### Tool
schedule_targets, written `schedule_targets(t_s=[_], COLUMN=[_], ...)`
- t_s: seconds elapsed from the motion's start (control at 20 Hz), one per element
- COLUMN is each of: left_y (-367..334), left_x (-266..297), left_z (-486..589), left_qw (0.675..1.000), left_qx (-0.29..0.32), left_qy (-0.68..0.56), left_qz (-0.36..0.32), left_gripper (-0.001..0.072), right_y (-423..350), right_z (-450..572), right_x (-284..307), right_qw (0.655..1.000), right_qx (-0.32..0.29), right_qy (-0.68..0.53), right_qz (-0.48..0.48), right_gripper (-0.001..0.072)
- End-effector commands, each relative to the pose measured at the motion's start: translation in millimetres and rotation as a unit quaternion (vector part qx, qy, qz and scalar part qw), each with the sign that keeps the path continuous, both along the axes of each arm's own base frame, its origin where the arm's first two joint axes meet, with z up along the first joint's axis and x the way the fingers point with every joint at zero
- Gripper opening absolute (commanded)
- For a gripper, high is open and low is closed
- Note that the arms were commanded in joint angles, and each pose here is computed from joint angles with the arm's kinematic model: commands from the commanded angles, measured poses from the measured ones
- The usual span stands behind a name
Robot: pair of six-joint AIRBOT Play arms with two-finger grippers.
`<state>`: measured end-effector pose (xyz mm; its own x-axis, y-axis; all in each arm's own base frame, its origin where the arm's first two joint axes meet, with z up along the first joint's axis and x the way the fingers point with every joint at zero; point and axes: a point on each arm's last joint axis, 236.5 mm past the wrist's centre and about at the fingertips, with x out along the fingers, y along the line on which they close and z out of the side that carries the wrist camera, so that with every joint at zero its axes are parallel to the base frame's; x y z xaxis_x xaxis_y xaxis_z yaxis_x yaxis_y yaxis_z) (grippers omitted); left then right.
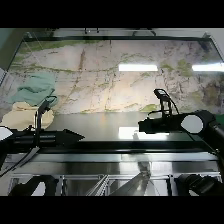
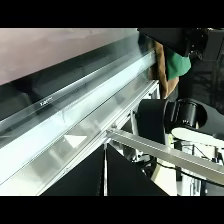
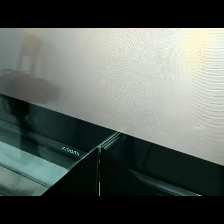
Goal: Fold the shirts.
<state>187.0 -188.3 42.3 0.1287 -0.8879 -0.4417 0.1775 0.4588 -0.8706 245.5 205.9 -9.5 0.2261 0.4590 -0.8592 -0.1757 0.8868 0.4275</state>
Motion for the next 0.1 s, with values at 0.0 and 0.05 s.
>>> schedule_targets(t_s=[0.0,0.05], left_y=[-0.5,-0.7], left_x=[-2.4,-3.1], left_z=[0.0,-2.0], left_qw=[1.0,1.0], left_qx=[-0.002,-0.004], left_qy=[0.007,0.016], left_qz=[0.0,-0.002], left_gripper=[0.0025,0.0025], right_y=[1.1,1.1], right_z=[0.4,0.4], right_x=[0.1,0.1], right_qw=[1.0,1.0], right_qx=[0.002,0.002], right_qy=[-0.001,-0.001], right_qz=[0.0,0.0], right_gripper=[0.0018,0.0018])
